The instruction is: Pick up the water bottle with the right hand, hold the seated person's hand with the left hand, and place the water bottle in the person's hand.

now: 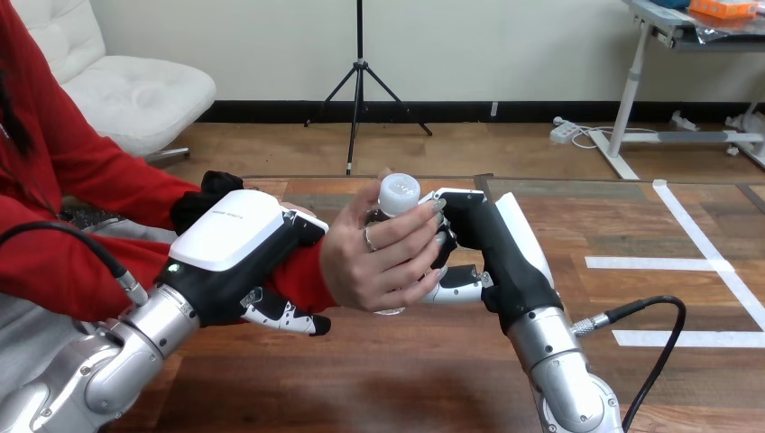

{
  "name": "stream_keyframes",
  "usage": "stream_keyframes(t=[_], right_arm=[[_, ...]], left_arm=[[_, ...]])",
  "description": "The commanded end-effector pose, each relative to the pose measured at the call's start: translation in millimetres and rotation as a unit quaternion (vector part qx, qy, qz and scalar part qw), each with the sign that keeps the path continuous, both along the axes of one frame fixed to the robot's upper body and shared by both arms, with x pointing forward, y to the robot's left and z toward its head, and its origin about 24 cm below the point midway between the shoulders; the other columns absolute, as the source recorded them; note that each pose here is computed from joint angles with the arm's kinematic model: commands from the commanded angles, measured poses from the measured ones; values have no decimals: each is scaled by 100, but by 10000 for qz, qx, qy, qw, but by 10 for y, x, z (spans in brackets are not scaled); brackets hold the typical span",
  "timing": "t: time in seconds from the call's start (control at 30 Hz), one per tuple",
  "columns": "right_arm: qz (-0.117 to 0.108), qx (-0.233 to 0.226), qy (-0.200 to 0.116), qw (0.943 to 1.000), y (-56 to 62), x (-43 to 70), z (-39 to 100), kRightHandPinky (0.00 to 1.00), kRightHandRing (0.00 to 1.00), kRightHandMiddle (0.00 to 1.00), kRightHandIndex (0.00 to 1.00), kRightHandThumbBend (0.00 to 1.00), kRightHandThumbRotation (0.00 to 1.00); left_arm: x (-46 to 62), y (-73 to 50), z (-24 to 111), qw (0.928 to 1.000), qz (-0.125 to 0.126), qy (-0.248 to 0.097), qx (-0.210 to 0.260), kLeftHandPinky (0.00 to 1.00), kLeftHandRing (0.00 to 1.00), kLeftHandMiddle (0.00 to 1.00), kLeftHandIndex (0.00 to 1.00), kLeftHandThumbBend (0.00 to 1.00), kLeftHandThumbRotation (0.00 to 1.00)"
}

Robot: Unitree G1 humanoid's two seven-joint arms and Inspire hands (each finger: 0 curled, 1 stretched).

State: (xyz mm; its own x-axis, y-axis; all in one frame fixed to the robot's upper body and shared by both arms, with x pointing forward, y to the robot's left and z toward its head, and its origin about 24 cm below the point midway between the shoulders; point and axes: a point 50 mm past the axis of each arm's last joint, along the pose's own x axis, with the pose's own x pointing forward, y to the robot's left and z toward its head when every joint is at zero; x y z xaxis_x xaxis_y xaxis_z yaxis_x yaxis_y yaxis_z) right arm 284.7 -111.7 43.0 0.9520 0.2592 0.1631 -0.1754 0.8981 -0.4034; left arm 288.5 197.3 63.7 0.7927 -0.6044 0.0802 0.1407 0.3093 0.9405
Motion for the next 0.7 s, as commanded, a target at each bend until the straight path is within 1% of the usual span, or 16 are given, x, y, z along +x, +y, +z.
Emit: stream_keyframes(t=[0.0, 0.67], right_arm=[[245, 213, -938, 9951, 146, 118, 481, 32, 38, 44, 43, 85, 0], [217, 143, -962, 9950, 102, 124, 485, 31, 37, 44, 43, 85, 0]], left_arm=[[83, -334, 294, 9944, -702, -638, -472, 28, 32, 38, 39, 75, 0], [86, -323, 286, 9949, -678, -582, -476, 29, 33, 38, 39, 76, 0]])
